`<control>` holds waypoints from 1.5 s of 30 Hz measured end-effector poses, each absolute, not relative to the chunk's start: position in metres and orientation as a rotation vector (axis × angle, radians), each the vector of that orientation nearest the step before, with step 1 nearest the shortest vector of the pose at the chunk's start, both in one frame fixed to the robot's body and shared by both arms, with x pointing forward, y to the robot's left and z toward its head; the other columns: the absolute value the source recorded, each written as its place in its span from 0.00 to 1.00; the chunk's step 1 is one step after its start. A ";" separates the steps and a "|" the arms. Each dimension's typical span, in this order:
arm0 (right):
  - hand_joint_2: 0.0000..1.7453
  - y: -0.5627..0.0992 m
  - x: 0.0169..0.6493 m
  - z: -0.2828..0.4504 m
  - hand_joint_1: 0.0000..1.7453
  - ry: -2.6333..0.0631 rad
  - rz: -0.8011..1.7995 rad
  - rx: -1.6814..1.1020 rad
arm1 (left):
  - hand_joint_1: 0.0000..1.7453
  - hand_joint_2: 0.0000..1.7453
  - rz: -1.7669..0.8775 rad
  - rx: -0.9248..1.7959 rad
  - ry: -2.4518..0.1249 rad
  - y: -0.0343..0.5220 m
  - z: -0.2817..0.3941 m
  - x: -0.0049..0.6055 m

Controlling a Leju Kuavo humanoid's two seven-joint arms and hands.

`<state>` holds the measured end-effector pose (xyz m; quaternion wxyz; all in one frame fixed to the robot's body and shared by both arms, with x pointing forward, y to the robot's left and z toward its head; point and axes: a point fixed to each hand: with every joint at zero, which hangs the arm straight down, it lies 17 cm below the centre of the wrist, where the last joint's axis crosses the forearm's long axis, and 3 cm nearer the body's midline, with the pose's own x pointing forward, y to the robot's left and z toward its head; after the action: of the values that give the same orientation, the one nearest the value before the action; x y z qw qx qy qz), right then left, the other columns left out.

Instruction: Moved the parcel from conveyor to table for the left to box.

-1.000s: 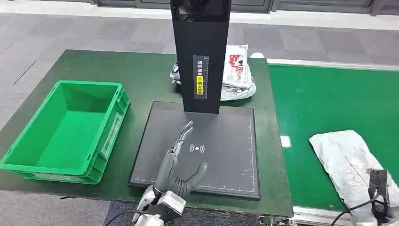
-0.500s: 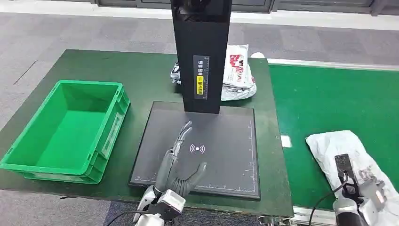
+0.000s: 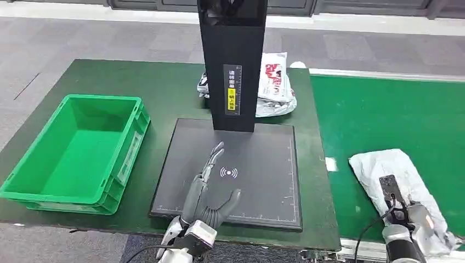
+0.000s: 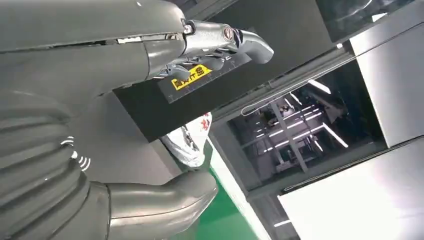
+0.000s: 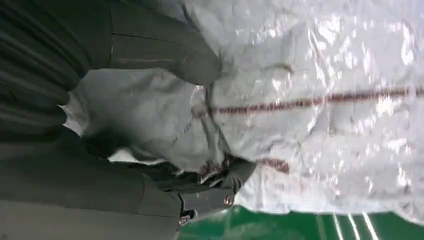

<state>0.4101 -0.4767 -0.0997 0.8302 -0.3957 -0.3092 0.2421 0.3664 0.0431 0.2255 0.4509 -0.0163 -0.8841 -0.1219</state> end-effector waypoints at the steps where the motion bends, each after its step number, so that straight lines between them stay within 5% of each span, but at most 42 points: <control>1: 1.00 -0.476 0.411 -0.099 1.00 -0.658 0.512 -0.839 | 0.00 1.00 -0.301 -0.040 -2.186 0.043 0.226 0.366; 15: 1.00 -0.448 0.415 -0.112 1.00 -0.698 0.489 -0.661 | 0.00 1.00 -0.297 -0.036 -2.182 0.044 0.221 0.367; 26: 1.00 -0.389 0.447 -0.068 1.00 -1.156 -0.179 -0.023 | 0.00 1.00 -0.289 -0.044 -2.202 0.044 0.217 0.364; 38: 1.00 -0.375 0.468 -0.011 1.00 -1.358 -0.506 0.185 | 0.00 1.00 -0.296 -0.037 -2.201 0.043 0.213 0.365; 45: 1.00 -0.344 0.476 0.052 1.00 -1.521 -0.465 0.279 | 0.00 1.00 -0.305 -0.032 -2.201 0.043 0.212 0.365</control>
<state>0.4758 -0.3438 0.0520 0.6914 0.1247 -0.6806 -0.2079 0.3646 0.0426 0.2116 0.4435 -0.0127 -0.8877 -0.1228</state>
